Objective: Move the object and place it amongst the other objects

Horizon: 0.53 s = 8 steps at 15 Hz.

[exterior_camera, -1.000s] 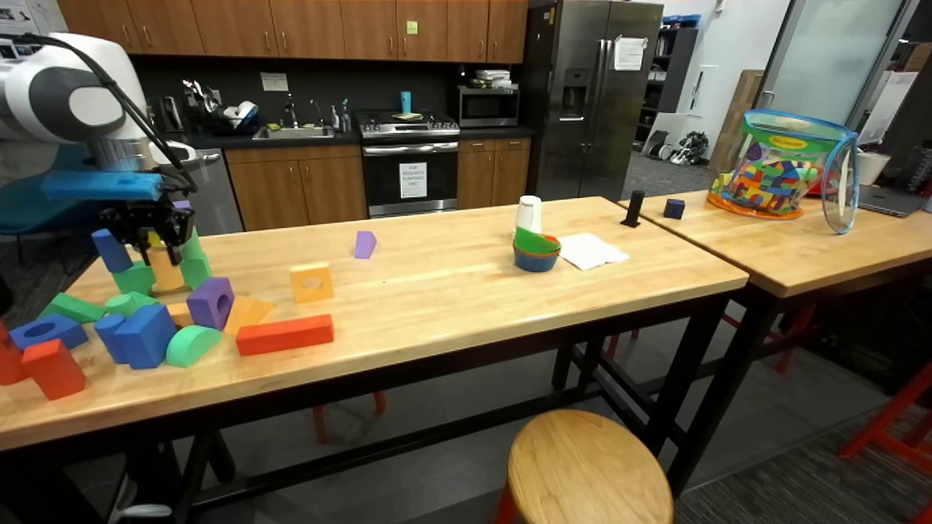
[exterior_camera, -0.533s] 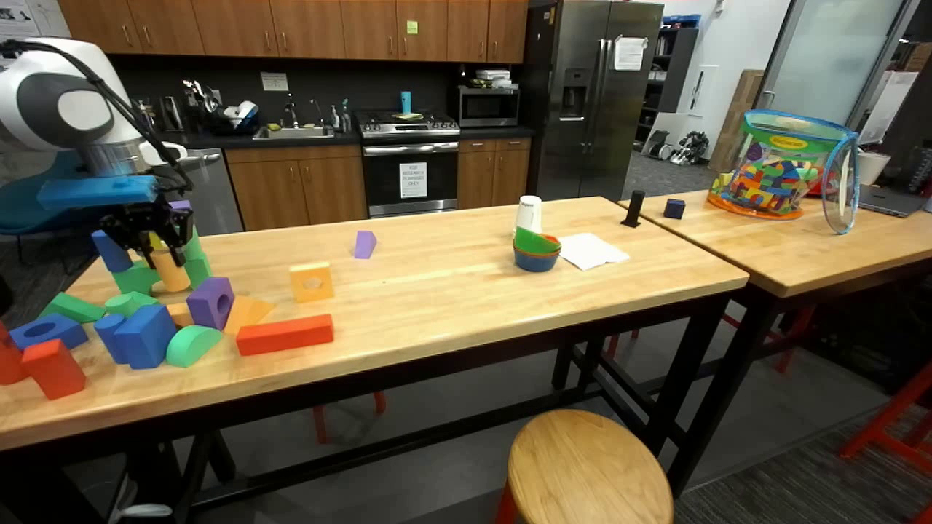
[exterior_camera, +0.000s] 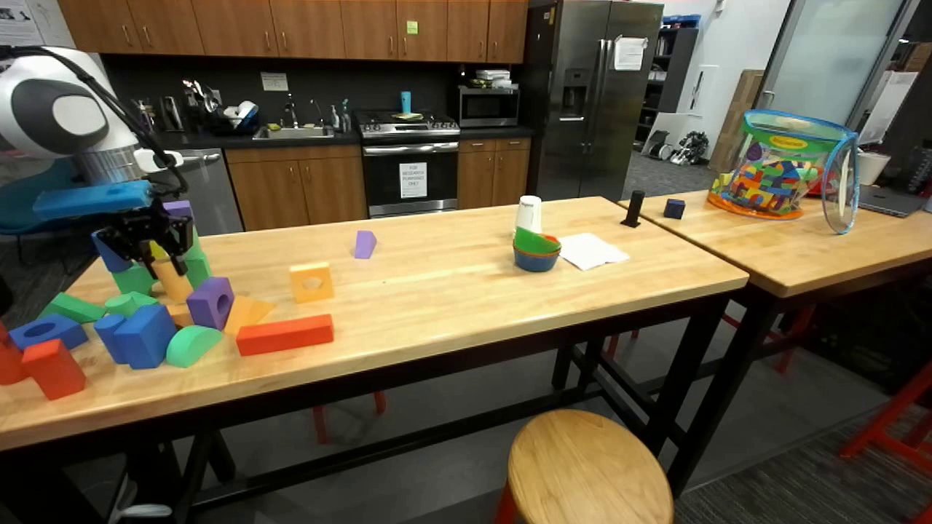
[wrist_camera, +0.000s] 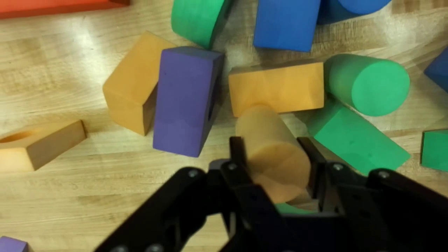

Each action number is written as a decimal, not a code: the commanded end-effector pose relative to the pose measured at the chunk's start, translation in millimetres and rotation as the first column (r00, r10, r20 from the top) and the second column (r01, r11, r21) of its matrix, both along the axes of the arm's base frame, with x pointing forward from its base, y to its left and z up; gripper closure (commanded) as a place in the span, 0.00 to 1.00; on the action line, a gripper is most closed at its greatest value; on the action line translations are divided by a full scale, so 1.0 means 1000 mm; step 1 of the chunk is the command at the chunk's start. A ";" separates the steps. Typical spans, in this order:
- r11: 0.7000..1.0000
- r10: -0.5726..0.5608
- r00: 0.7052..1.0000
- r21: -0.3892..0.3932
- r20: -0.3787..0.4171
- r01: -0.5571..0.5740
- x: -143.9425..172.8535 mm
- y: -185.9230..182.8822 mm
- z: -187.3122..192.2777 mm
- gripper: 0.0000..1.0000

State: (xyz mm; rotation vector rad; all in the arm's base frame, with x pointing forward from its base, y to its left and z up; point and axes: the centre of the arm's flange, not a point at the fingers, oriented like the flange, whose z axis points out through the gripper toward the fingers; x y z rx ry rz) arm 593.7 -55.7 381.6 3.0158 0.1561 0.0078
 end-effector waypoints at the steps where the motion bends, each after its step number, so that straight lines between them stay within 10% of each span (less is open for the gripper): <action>1: 1.000 -0.010 1.000 -0.011 0.009 0.010 -0.014 0.004 0.003 0.84; 8: 1.000 -0.011 1.000 0.020 -0.013 0.011 -0.018 0.009 -0.005 0.84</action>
